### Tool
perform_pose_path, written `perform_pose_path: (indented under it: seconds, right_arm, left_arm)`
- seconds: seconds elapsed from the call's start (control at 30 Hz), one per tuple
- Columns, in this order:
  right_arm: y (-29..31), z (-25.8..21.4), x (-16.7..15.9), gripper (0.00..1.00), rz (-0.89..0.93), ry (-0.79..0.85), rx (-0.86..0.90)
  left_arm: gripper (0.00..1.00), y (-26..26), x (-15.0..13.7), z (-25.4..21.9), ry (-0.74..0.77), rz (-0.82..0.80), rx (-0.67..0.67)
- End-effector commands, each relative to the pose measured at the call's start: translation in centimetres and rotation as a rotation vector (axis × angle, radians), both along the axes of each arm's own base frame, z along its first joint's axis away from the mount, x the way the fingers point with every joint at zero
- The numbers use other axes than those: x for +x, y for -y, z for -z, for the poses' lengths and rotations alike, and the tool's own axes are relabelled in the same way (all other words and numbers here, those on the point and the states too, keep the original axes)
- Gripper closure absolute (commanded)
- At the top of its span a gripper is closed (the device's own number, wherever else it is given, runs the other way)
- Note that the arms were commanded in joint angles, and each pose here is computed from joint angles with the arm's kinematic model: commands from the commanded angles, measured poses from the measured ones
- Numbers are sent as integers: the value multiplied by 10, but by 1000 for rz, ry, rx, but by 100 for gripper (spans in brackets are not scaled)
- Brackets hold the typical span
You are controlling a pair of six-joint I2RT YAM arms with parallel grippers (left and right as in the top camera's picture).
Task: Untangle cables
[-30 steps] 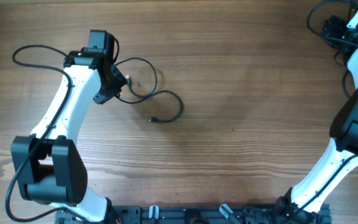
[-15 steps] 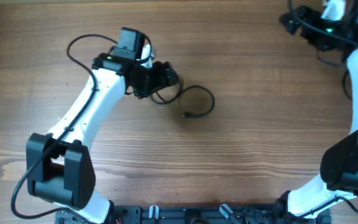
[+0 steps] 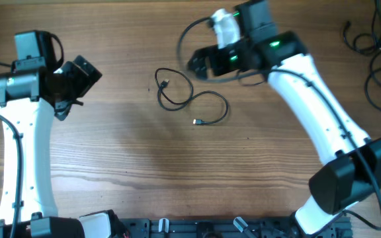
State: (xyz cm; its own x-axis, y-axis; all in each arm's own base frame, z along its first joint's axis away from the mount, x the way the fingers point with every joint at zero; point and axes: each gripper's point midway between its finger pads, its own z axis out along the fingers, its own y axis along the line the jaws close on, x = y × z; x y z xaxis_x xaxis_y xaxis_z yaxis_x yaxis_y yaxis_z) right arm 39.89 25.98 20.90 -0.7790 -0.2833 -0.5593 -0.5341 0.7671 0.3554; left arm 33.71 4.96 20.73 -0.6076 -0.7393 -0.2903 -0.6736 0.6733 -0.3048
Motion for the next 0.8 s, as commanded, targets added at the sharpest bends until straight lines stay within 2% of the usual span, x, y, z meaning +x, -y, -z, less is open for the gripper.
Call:
perform_pose_path:
  seconds: [0.0,0.1,0.17,0.27,0.4,0.5,0.57,0.63,0.77]
  right_arm:
    - [-30,44,-10,1,-184,114,-229]
    - [-65,85,-36,5,-484,164,-314]
    - [-88,100,-61,4,-666,149,-242]
    - [-95,134,-68,4,-768,141,-282]
    - [-98,167,-65,7,-783,106,-299]
    - [-94,190,-51,12,-757,126,-367]
    - [-92,195,-42,19,-712,134,-396]
    - [-94,194,-38,31,-666,129,-388]
    - [-89,211,-36,38,-656,131,-419]
  left_arm:
    - [0,-16,-6,9,-31,-63,5]
    - [0,-23,-8,9,-35,-79,17]
    - [0,-23,-8,9,-37,-76,20]
    - [0,-23,-9,10,-41,-76,19]
    - [0,-23,-12,12,-57,-75,21]
    - [0,-23,-12,12,-57,-74,21]
    - [0,-23,-14,12,-64,-74,20]
    - [0,-23,-13,12,-63,-74,20]
    - [0,-22,-16,13,-73,-74,18]
